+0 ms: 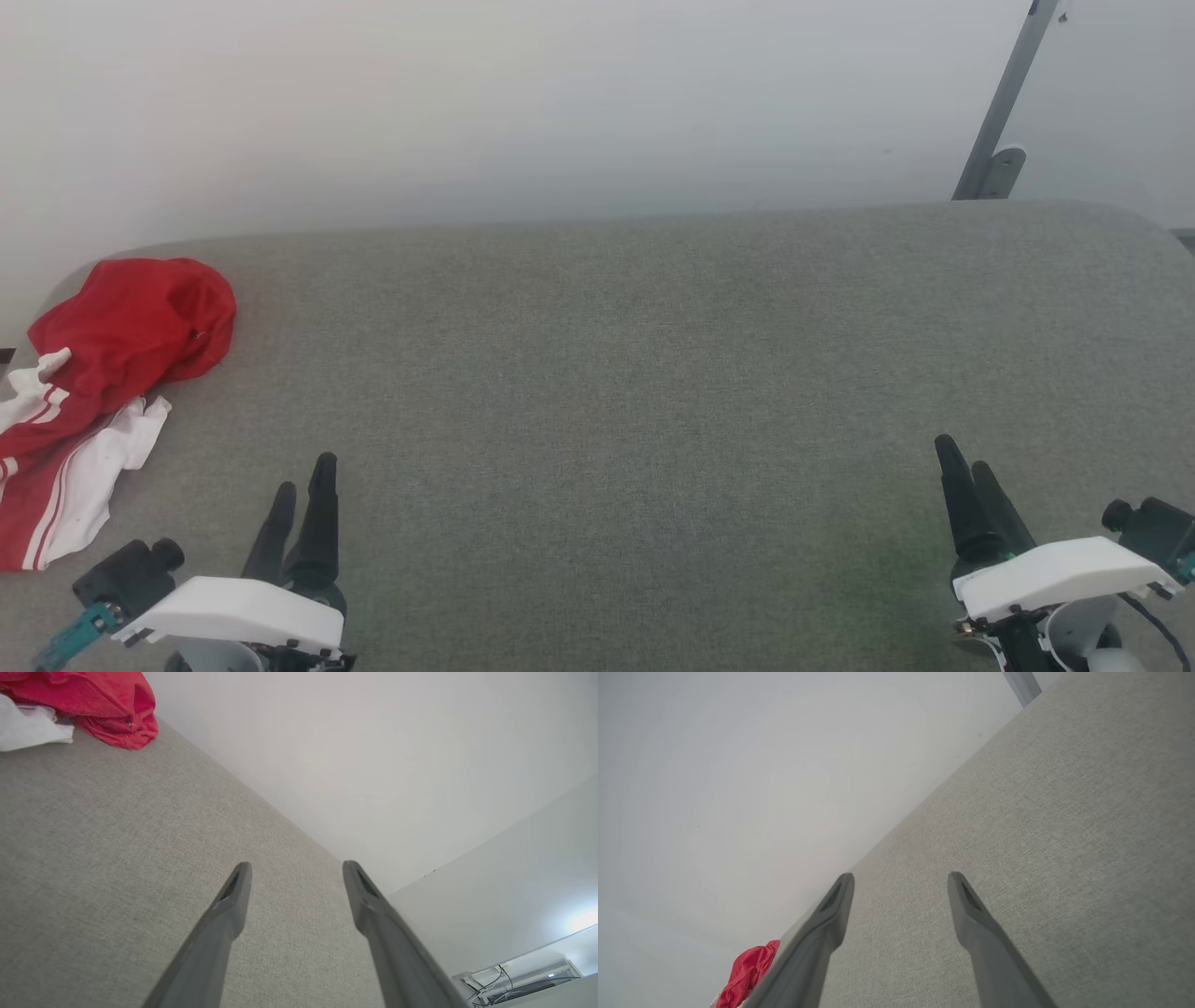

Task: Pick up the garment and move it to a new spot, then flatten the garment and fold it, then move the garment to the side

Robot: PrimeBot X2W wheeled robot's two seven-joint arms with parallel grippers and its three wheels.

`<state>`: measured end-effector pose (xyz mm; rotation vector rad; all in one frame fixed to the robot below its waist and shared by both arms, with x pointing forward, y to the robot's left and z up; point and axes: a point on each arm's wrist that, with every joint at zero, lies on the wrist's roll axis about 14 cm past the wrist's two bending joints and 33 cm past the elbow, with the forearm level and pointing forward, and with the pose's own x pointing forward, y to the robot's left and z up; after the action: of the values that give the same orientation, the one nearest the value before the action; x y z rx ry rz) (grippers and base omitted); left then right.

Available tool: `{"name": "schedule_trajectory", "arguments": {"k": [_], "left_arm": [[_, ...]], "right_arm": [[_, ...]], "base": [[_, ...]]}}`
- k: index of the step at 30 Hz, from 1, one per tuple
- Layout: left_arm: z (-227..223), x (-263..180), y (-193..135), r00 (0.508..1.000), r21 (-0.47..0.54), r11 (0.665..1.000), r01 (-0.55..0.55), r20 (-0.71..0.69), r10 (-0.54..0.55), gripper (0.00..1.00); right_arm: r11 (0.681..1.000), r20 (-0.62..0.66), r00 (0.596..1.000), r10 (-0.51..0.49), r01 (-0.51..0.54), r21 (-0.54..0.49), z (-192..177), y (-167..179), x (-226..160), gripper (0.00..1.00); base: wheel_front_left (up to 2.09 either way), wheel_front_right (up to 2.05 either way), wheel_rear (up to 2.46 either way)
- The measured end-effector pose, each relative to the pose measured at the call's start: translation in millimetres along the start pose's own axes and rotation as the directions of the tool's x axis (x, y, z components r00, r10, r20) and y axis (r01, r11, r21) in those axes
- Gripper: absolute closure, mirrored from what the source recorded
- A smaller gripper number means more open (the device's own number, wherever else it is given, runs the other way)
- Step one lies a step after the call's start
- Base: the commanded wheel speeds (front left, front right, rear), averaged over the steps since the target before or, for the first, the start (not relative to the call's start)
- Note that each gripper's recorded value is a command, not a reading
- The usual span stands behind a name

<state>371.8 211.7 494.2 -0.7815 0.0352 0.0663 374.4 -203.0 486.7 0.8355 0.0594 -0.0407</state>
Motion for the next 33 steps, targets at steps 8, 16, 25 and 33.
{"name": "schedule_trajectory", "arguments": {"k": [8, 16, 25, 33], "left_arm": [[7.1, -0.6, -2.5, 0.999, 0.079, 0.997, 0.020, 0.031, -0.023, 0.00], [9.0, -1.6, -5.2, 0.998, 0.159, 0.986, 0.041, 0.043, -0.048, 0.00], [12.7, -2.0, -10.7, 0.995, 0.255, 0.965, 0.063, 0.059, -0.081, 0.00], [14.9, -2.5, -15.2, 0.992, 0.325, 0.942, 0.079, 0.068, -0.106, 0.00]], "right_arm": [[0.997, 0.013, 1.000, 0.015, -0.014, -0.082, 3.8, 3.7, 0.4, 0.00], [0.986, 0.019, 0.999, 0.036, -0.033, -0.165, 6.7, 9.1, 1.0, 0.00], [0.967, 0.029, 0.998, 0.058, -0.049, -0.249, 10.6, 13.8, 1.4, 0.00], [0.945, 0.033, 0.997, 0.076, -0.062, -0.320, 12.8, 18.2, 1.1, 0.00]], "base": [[0.00, 0.00, 0.00], [0.00, 0.00, 0.00], [0.00, 0.00, 0.00], [0.00, 0.00, 0.00]]}}
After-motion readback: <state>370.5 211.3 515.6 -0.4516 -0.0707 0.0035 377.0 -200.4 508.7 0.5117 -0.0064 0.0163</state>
